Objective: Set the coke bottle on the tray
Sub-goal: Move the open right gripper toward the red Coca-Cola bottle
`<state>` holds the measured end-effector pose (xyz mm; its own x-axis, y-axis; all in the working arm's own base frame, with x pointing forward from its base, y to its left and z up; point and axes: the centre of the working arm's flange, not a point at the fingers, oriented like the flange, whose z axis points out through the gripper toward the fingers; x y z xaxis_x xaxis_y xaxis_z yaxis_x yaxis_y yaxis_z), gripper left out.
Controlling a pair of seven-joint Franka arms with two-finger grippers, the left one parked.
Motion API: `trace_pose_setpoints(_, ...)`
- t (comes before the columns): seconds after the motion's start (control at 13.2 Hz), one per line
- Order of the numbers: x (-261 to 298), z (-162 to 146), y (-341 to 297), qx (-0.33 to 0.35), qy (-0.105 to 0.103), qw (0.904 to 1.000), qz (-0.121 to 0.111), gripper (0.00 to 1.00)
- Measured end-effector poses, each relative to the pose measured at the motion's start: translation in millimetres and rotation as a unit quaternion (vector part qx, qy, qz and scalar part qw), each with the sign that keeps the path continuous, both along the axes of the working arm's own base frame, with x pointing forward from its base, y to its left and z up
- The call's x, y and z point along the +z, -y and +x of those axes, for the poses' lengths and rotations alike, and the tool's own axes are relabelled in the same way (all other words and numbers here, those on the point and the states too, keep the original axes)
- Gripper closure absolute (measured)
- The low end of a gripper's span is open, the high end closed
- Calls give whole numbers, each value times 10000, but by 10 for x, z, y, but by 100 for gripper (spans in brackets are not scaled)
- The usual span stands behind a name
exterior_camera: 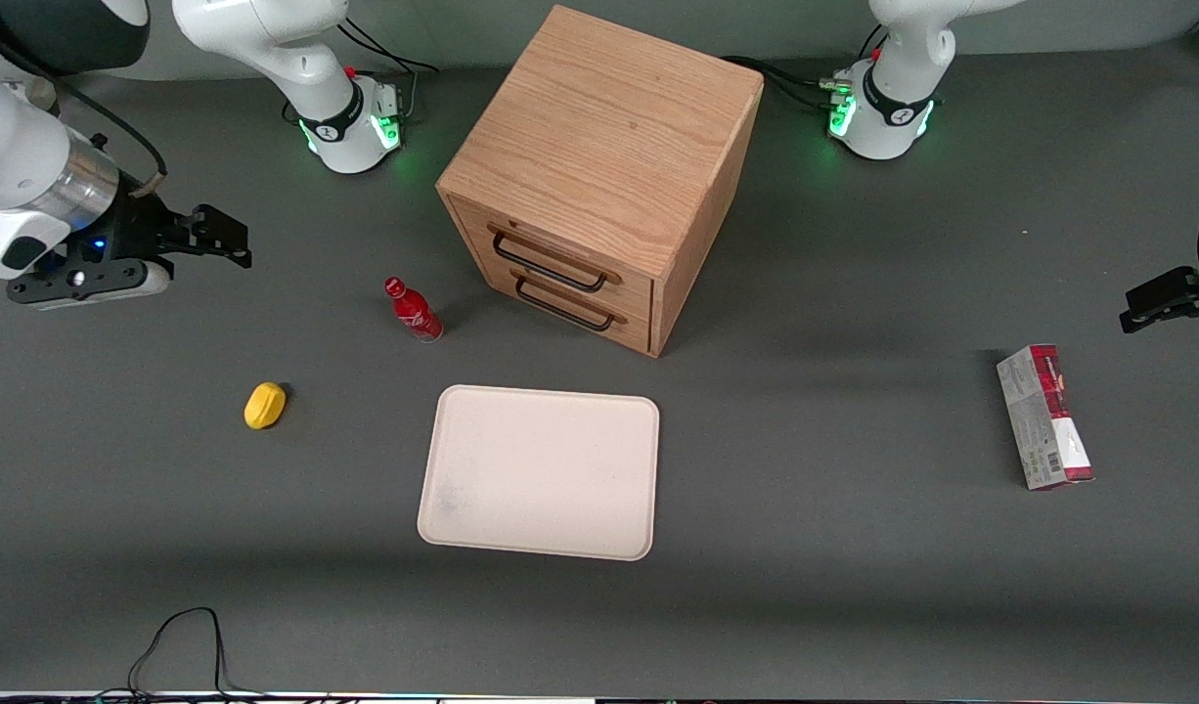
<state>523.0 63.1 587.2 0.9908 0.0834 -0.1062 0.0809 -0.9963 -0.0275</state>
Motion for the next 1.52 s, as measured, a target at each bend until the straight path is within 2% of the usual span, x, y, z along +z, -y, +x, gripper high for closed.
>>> trace_pose_setpoints(0.46,56,30,272,-239,44,9997,-31,0)
trace_pose_setpoints(0.84,78,29,255,-224,55,9997,-31,0)
trace_pose_setpoints(1.14,70,-54,-129,-663,-156,9976,78,0)
trace_pose_setpoints(1.52,131,-307,-845,-990,-337,9945,-90,0)
